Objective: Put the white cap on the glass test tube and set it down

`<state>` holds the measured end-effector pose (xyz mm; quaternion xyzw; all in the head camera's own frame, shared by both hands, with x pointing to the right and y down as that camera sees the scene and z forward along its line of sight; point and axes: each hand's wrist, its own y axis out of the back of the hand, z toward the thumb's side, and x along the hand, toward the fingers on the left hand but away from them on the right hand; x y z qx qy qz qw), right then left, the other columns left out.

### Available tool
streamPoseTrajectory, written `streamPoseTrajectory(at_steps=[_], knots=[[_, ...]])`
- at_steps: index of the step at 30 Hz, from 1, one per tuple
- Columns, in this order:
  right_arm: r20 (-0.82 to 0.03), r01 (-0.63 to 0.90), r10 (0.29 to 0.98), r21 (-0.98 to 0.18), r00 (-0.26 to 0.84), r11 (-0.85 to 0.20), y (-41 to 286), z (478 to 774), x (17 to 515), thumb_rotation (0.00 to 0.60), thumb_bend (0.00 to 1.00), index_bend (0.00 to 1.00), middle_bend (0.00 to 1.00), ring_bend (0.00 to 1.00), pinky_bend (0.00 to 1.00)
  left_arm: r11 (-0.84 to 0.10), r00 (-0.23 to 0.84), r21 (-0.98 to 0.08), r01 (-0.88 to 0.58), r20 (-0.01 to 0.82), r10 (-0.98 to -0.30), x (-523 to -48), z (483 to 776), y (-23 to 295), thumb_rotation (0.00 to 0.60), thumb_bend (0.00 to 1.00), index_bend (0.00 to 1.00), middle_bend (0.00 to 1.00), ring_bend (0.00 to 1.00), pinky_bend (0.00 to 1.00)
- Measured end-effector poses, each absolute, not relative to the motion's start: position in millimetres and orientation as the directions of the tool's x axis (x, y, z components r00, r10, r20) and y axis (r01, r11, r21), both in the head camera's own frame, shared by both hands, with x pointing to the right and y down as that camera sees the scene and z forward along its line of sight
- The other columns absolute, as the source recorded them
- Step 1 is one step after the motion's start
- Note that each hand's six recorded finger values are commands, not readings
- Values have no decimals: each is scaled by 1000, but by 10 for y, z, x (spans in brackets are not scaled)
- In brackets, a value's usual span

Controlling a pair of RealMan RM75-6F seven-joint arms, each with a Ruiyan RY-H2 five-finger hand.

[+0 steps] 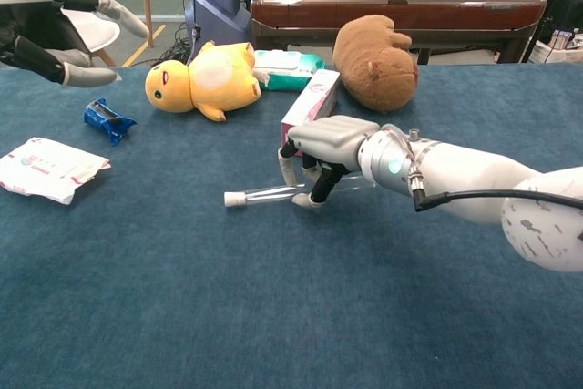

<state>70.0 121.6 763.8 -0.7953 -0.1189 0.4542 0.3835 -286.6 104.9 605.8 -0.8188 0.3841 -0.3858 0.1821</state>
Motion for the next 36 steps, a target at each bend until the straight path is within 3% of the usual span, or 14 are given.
streamPoseTrajectory(at_steps=[6,15,22,28,31,36], knots=[[-653,-167,531,-701,540,-693,1223,7685,709,600,450,567,829,977,1000,-641,405,-592,-488,497,-768,-2874,6074,1065,600,288,246,1000,1000,1000],[-658,-154,532,-694,534,-704,1208,7655,704,600,204,359,815,965,1000,-640,403,-589,-493,497,-769,-2876,6084,1069,600,288,252,1000,1000,1000],[-637,-113,553,-704,537,-701,1139,7561,695,600,183,340,813,963,1000,-636,400,-593,-494,494,-772,-2881,6090,1069,600,288,253,1000,1000,1000],[-581,-46,623,-750,524,-660,881,7275,908,600,184,340,810,955,1000,-601,349,-613,-513,490,-799,-3066,6069,1017,600,288,252,1000,991,999],[-545,-13,671,-781,503,-625,740,7059,1144,600,201,354,797,924,1000,-575,308,-639,-511,488,-817,-3220,6072,989,600,288,264,981,912,971],[-494,8,754,-834,433,-552,557,6663,1710,600,264,390,746,843,997,-544,232,-684,-486,499,-835,-3500,6085,1004,600,288,303,850,745,845]])
